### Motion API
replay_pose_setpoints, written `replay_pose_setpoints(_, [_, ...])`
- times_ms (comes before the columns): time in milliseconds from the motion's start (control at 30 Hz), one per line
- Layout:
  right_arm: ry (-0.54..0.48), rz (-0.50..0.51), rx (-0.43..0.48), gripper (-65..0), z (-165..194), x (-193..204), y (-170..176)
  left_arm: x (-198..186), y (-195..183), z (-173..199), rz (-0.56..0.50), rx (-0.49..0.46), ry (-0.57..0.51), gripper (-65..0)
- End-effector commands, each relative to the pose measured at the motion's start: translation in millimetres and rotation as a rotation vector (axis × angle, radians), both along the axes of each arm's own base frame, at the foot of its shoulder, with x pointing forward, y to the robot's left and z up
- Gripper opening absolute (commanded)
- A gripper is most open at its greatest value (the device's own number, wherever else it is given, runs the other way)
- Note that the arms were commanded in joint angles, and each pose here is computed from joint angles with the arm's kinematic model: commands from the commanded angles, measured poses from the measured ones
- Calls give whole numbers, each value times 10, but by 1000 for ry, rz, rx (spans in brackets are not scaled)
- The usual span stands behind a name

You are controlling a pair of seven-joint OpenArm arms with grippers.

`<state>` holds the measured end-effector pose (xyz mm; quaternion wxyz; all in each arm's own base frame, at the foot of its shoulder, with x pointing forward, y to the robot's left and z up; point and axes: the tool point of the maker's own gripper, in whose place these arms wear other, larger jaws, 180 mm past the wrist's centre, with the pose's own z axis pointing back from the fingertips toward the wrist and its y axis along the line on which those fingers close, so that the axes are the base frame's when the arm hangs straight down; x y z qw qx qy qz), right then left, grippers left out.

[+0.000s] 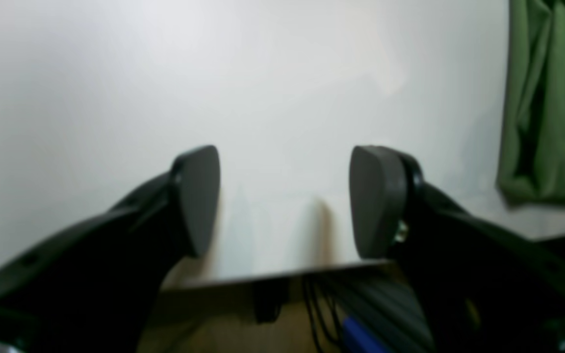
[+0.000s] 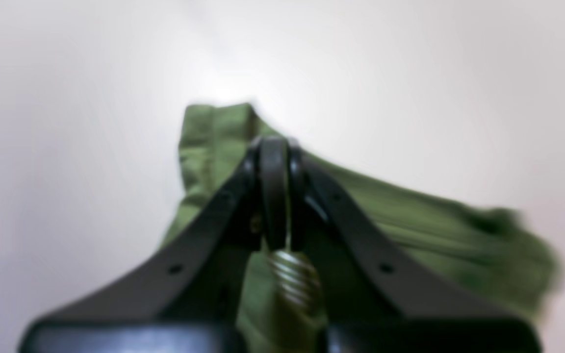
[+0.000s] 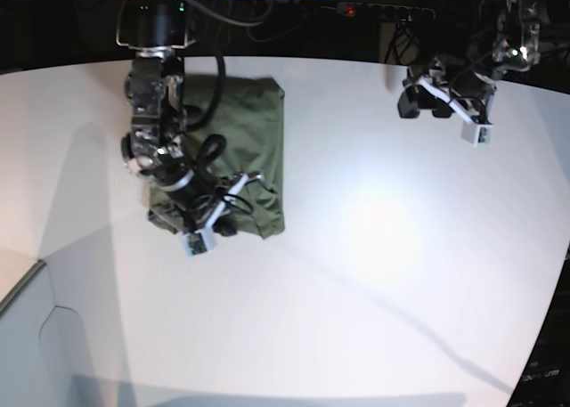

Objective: Layout the t-shirt on the table in an organized manner, then fold the t-shirt properly

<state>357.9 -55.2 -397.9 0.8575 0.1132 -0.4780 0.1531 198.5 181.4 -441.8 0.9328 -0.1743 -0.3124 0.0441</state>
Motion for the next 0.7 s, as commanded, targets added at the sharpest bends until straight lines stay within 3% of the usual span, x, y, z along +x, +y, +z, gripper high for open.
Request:
replay_pose_setpoints(0, [-70,-9,17,-650,208,63,-3,43,-9,127,-10,-3,-42,-247])
replay_pose_setpoints(100, [-105,-46,-10,-650,329,-97,-184,-63,-67,196,-29,-2,-46,-254])
replay_pose_setpoints(167, [-119,-112,-33,-650,395,-225,-440,-150,-106,234,-42,-2,-44,-302])
replay_pose_setpoints(367, [-81,-231,-119,-650,380,-797,-984,-481,-214,184,-37,-26,11,-554])
replay_pose_setpoints(467, [-15,-263,-155,-650,239,-1125,-1165,-660,-171,69,-1,-31,62,-647])
replay_pose_setpoints(600, [107,-147,-168,-650,-17,-1600,-1152,-885,-131,-131,80,-48,135,-649])
replay_pose_setpoints(667, [157,-150,-178,-650,-94,-1818,-1216,-1001,-99,-204,82,-23,167,-649])
